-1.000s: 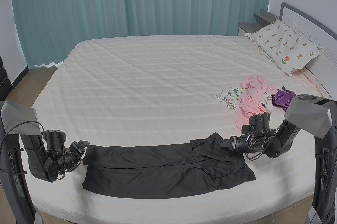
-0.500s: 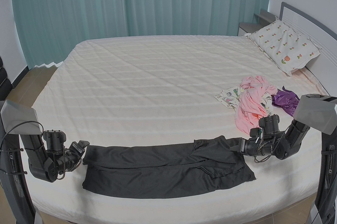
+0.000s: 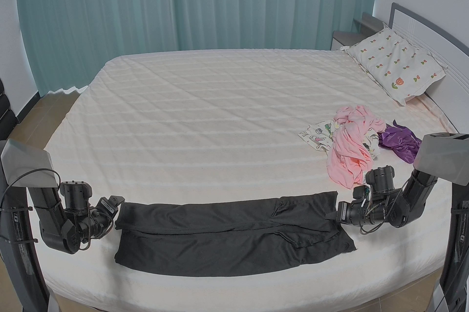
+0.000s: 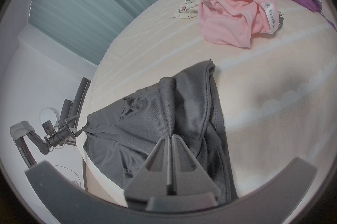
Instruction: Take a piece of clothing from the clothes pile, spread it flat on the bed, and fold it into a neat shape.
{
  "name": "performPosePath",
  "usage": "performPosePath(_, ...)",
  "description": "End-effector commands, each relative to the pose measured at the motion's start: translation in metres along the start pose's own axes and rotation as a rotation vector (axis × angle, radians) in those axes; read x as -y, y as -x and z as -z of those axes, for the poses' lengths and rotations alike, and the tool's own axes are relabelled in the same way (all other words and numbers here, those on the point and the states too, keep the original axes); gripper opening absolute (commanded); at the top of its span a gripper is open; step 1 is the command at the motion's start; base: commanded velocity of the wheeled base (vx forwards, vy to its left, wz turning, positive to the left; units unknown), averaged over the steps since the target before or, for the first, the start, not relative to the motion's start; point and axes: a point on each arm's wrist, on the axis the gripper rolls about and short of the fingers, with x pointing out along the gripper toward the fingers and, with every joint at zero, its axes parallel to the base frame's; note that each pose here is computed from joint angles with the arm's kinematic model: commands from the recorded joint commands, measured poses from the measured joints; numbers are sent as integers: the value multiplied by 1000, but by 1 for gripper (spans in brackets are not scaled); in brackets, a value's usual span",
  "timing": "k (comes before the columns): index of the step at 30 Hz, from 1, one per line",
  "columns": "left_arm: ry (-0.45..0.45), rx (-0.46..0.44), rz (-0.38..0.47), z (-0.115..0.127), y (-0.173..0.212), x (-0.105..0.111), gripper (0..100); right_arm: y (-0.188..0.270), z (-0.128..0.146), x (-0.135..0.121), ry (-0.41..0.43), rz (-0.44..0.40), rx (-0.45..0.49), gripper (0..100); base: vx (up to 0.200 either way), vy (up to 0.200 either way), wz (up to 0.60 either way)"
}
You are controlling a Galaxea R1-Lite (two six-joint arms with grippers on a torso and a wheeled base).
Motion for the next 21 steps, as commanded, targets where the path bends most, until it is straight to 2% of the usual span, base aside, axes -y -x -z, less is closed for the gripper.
performPosePath(1,1,-1,-2,0,0,0,100,-1,5,5,7,14,-17,0,0,0,0)
performPosePath(5,-1,-4,-3,1,0,-1,100,-1,9,9,2,24,-28,0,0,0,0)
performPosePath(6,-4,-4,-3,1,1,-1,100,1,10,10,12,24,-27,100,0,0,0)
performPosePath(12,-3,7,10,-1,5,3,100,2,11,10,24,21,-15,100,0,0,0)
performPosePath(13,-7,33,47,-9,11,13,100,4,8,12,13,17,5,100,0,0,0)
performPosePath(15,-11,37,65,-11,13,19,100,6,9,12,9,14,7,100,0,0,0)
performPosePath(16,-28,33,90,-11,8,30,100,6,12,13,-22,8,13,100,0,0,0)
performPosePath(18,-39,28,93,-13,2,37,100,4,12,12,-46,-2,22,100,0,0,0)
performPosePath(20,-75,-5,58,-21,-15,46,100,5,8,10,-97,-27,63,100,0,0,0)
performPosePath(21,-75,-5,58,-21,-15,46,100,5,8,10,-97,-27,63,100,0,0,0)
